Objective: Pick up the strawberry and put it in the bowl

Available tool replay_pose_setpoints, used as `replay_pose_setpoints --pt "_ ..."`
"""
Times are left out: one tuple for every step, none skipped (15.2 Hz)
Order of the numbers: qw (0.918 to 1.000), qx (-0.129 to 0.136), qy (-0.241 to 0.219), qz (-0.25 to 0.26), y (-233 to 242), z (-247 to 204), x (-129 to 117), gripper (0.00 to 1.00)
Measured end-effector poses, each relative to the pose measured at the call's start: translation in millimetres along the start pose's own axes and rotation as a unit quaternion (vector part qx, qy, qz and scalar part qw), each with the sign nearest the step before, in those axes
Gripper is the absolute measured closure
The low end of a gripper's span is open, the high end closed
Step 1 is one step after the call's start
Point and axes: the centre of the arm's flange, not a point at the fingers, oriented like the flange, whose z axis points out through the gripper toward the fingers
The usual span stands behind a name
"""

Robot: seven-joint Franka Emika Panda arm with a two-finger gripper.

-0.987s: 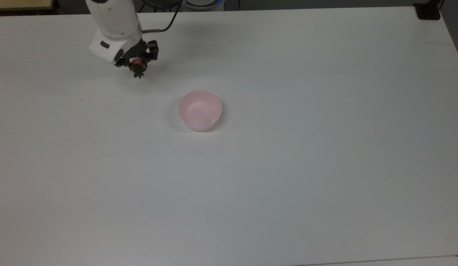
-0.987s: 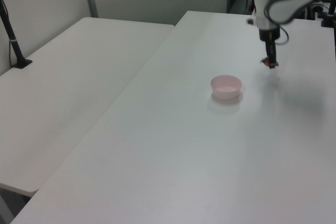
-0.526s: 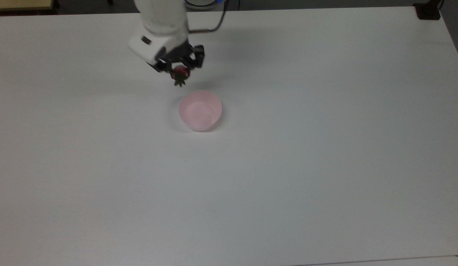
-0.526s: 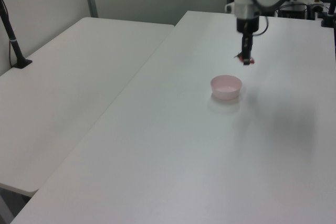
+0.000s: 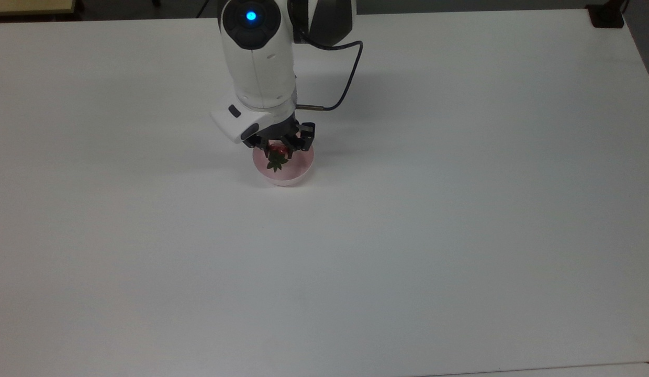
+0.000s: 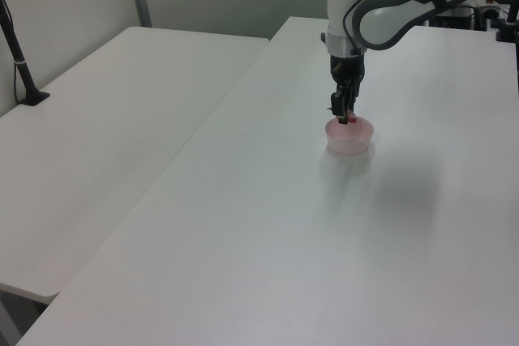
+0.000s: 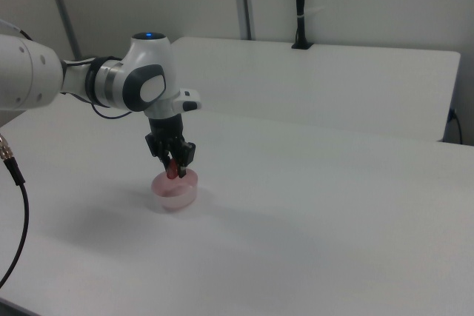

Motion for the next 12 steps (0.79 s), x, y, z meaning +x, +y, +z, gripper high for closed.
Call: replay_pose_setpoints --pt "1.0000 0.001 0.000 -0.002 -5 0 0 0.57" --pt "1.0000 0.002 0.000 -0.003 -9 1 0 0.56" --pt "1.0000 0.002 -0.001 -0.004 -11 2 0 0.48" --pt "1.0000 0.000 -0.001 -0.008 -13 2 -1 0.39" --pt "0.9999 -0.005 0.000 -0.013 -19 2 -1 0.26" --pt "1.0000 -0.006 0.002 -0.007 -22 0 -1 0.15" --pt "0.9999 -0.006 0.008 0.006 -23 -7 0 0.05" --pt "0.9997 -0.006 0.013 0.022 -22 -17 1 0.00" --pt "0.9992 -0.006 0.016 0.037 -19 -34 -2 0.00" --pt "0.9986 -0.006 0.020 0.048 -12 -58 -6 0.00" --pt "0.9979 -0.004 0.028 0.058 -3 -87 -13 0.00" --pt "0.9972 -0.002 0.034 0.067 8 -119 -24 0.00"
